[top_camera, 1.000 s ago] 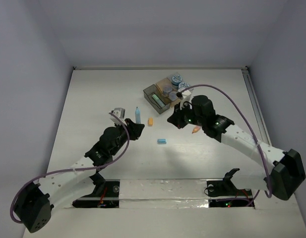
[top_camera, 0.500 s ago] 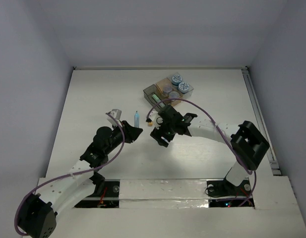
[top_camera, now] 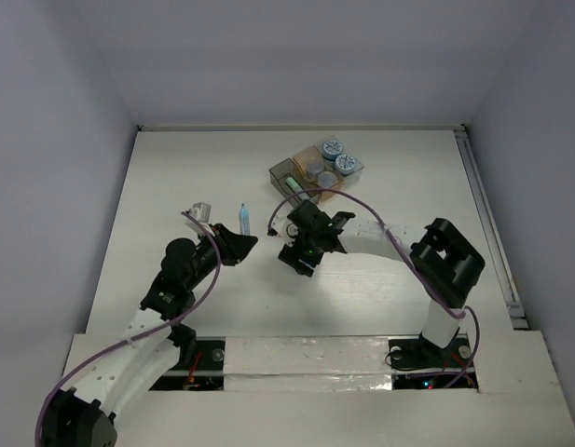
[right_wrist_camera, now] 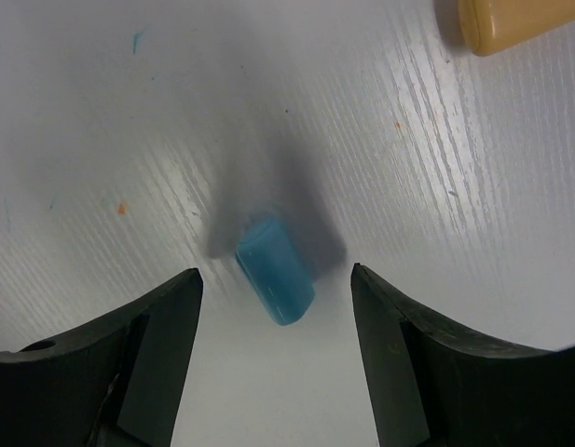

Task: Sort the stationery into containers
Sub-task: Close the pen cap on the pen.

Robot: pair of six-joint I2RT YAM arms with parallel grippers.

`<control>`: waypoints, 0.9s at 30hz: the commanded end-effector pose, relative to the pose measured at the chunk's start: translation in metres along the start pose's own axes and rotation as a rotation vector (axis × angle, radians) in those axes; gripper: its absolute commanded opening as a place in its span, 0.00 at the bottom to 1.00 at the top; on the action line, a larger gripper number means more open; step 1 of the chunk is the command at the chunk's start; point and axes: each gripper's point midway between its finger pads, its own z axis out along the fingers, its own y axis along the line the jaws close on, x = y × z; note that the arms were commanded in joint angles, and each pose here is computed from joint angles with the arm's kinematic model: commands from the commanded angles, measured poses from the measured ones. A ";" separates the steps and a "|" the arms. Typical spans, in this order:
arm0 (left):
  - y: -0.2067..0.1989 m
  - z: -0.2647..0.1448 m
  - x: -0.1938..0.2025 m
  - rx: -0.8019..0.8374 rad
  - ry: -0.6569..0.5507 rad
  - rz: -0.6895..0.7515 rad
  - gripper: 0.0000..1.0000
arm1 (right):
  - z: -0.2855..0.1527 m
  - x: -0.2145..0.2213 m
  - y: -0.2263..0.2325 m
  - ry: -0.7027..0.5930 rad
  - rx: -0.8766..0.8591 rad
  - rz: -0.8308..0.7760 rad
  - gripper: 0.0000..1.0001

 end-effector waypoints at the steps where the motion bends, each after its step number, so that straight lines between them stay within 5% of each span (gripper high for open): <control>1: -0.004 0.001 -0.002 0.025 -0.003 -0.003 0.00 | 0.006 -0.017 0.000 -0.019 0.014 -0.030 0.69; 7: -0.005 0.002 -0.002 0.029 -0.003 0.002 0.00 | 0.018 -0.006 -0.004 0.027 0.064 -0.027 0.61; 10: -0.006 0.002 -0.005 0.026 -0.004 0.009 0.00 | 0.020 -0.003 -0.010 0.046 0.104 -0.013 0.46; 11: -0.006 0.002 -0.005 0.026 -0.004 0.009 0.00 | 0.019 -0.002 -0.011 0.053 0.111 -0.007 0.30; 13: -0.004 0.002 -0.002 0.026 0.000 0.009 0.00 | 0.016 -0.004 -0.011 0.046 0.118 0.016 0.14; 16: -0.001 0.003 0.005 0.030 0.019 0.004 0.00 | 0.010 -0.011 -0.010 -0.007 0.129 0.061 0.05; 21: -0.018 0.003 0.014 0.148 0.047 -0.005 0.00 | -0.033 -0.066 -0.023 -0.289 0.171 0.188 0.00; 27: -0.046 -0.005 0.019 0.334 0.058 -0.017 0.00 | -0.114 -0.112 -0.056 -0.695 0.121 0.541 0.00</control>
